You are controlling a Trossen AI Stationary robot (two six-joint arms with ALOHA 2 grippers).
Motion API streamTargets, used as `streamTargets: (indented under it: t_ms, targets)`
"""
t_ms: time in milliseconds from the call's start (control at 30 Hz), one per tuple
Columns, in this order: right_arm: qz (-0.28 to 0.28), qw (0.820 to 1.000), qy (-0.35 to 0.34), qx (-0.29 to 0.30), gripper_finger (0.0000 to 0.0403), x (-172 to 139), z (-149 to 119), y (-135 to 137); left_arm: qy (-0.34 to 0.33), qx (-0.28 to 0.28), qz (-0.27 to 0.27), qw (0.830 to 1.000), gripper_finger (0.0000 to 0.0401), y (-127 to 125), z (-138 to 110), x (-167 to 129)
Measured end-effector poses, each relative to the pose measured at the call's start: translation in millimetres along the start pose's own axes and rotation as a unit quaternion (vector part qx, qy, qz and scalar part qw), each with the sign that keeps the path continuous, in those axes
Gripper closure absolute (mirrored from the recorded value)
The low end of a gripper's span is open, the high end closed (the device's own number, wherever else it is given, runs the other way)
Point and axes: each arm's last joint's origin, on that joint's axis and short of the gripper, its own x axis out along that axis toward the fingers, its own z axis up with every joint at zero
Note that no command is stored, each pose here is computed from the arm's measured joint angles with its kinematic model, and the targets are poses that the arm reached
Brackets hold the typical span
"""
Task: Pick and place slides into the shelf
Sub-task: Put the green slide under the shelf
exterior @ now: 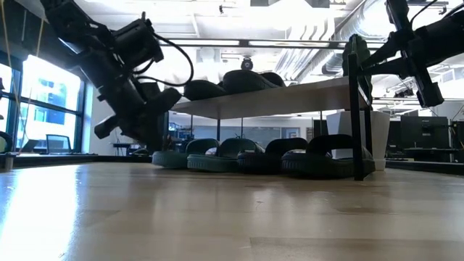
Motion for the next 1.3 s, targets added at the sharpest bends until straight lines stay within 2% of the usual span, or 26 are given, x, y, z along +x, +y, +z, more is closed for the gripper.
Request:
streamTargets:
  t_ms: [333, 600, 833, 1133, 1300]
  targets:
    - [0.000, 1.000, 0.003, -0.001, 0.0403, 0.0, -0.2, 0.1, 0.004, 0.003, 0.003, 1.000, 0.0401, -2.7, -6.5, 13.0]
    - [0.000, 1.000, 0.002, -0.005, 0.0403, 0.0, -0.2, 0.1, -0.013, 0.014, -0.020, 1.000, 0.0401, -7.1, -2.6, 12.7]
    - [0.000, 1.000, 0.002, -0.005, 0.0403, 0.0, -0.2, 0.0, -0.014, 0.016, -0.018, 1.000, 0.0401, -6.8, -2.6, 12.7]
    - [0.000, 1.000, 0.002, -0.005, 0.0403, 0.0, -0.2, 0.0, 0.007, 0.017, -0.027, 0.999, 0.0401, -6.7, -4.7, 12.5]
    - [-0.001, 1.000, 0.002, -0.006, 0.0403, 0.0, -0.2, -0.1, -0.004, 0.024, -0.043, 0.999, 0.0401, -13.3, -7.8, 2.7]
